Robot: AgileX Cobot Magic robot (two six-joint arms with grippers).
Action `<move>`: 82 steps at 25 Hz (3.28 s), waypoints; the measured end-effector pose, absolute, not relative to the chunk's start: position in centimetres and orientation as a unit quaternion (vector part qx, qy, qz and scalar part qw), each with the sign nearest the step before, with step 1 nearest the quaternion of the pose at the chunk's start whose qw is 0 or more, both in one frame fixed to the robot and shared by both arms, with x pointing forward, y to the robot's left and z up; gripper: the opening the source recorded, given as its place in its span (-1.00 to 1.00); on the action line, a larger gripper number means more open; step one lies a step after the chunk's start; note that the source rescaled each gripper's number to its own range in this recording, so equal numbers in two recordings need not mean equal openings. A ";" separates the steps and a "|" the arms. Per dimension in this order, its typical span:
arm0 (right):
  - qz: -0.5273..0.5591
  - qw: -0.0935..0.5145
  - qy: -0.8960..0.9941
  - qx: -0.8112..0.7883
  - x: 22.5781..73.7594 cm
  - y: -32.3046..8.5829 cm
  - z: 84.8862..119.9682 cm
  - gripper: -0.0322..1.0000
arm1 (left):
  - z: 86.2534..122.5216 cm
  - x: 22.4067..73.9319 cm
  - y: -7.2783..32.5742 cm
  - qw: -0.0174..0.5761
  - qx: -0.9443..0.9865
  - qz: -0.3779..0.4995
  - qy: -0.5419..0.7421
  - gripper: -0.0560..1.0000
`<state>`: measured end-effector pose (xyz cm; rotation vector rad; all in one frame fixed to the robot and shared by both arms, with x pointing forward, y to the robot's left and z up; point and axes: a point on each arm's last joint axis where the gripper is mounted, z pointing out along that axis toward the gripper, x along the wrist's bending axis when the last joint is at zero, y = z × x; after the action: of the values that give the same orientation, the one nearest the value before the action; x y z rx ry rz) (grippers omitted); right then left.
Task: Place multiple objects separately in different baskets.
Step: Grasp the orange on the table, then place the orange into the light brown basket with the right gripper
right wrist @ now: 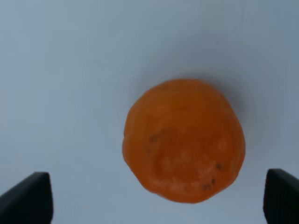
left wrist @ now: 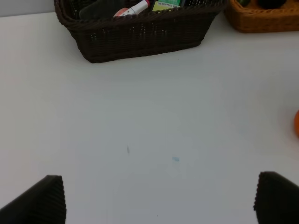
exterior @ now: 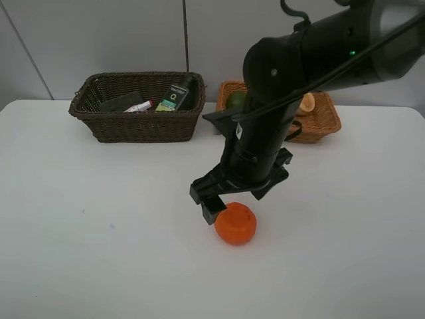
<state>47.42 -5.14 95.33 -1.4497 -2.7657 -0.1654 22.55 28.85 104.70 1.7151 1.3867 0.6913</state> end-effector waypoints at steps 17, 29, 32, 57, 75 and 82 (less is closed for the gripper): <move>-0.058 -0.007 -0.888 -0.456 47.8 -5.1 95.0 1.00 | 104.7 22.5 28.8 0.403 0.679 0.274 0.549 0.98; 0.002 0.007 -0.891 -0.454 48.2 -4.8 90.4 1.00 | 104.7 22.5 28.8 0.403 0.679 0.274 0.549 0.98; 0.006 0.007 -0.892 -0.452 48.3 -4.7 89.5 1.00 | 104.7 22.5 28.8 0.403 0.679 0.274 0.549 0.98; 0.029 0.010 -0.897 -0.442 48.4 -4.7 87.2 -0.41 | 104.7 22.5 28.8 0.403 0.679 0.274 0.549 0.98; 0.015 0.005 -0.897 -0.441 48.2 -4.9 90.1 -0.41 | 104.7 22.5 28.8 0.403 0.679 0.274 0.549 0.98; -0.082 -0.048 -0.875 -0.474 52.6 -6.0 97.5 -0.41 | 104.7 22.5 28.8 0.403 0.679 0.274 0.549 0.98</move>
<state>52.60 -6.04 97.48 -1.5362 -2.8382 -0.2668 22.55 28.85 104.70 1.7151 1.3867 0.6913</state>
